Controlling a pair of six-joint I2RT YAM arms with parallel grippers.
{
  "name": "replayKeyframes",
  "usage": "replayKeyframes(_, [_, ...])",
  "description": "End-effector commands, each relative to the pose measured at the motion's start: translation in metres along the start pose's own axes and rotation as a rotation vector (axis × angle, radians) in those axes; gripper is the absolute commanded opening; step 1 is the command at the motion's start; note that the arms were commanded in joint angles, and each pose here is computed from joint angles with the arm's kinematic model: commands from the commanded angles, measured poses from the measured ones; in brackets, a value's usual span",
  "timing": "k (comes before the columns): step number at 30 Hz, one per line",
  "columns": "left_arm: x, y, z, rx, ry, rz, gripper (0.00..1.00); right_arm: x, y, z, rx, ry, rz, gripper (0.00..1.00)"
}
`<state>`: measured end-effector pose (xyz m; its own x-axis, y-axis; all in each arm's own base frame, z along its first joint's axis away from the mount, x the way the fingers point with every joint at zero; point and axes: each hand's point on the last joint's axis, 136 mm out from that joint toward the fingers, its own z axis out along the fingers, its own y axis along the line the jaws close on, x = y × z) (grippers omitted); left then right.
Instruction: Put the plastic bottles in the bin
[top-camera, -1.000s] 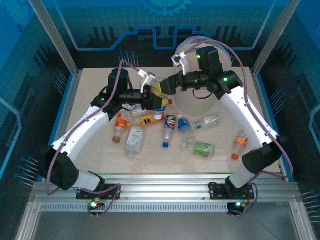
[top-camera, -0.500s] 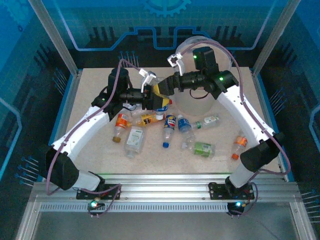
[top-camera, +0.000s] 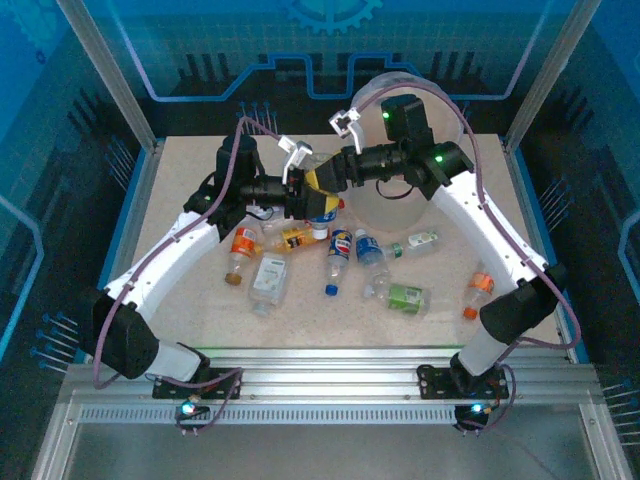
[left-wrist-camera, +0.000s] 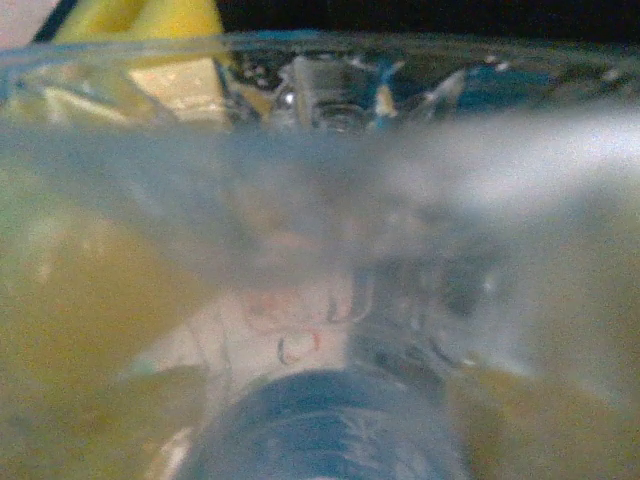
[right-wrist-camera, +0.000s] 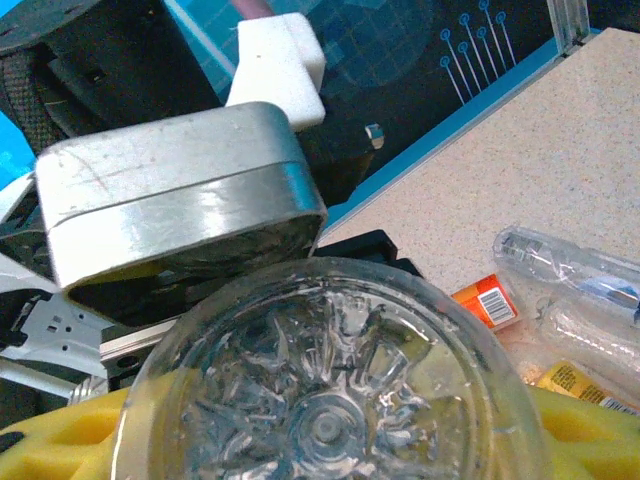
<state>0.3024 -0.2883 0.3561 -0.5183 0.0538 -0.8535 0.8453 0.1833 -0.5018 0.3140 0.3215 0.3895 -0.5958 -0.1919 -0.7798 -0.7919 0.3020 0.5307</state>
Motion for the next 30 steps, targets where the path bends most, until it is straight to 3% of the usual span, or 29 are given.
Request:
replayKeyframes(1, [-0.013,-0.022,-0.005,0.032,-0.021,0.070,0.83,-0.007,0.004,-0.003,0.025,-0.023,-0.030,0.59])
replayKeyframes(3, [-0.014,-0.023,-0.007,0.010,-0.030,0.081,0.99,-0.007,0.002,-0.006,0.043,-0.028,-0.033,0.57])
replayKeyframes(15, [-0.024,-0.029,-0.040,-0.214,-0.122,0.148,0.99,-0.026,-0.006,-0.047,0.215,-0.095,-0.080,0.46])
replayKeyframes(30, [-0.019,-0.014,-0.096,-0.560,-0.289,0.172,0.99,-0.111,-0.063,-0.144,0.769,-0.315,-0.196,0.42])
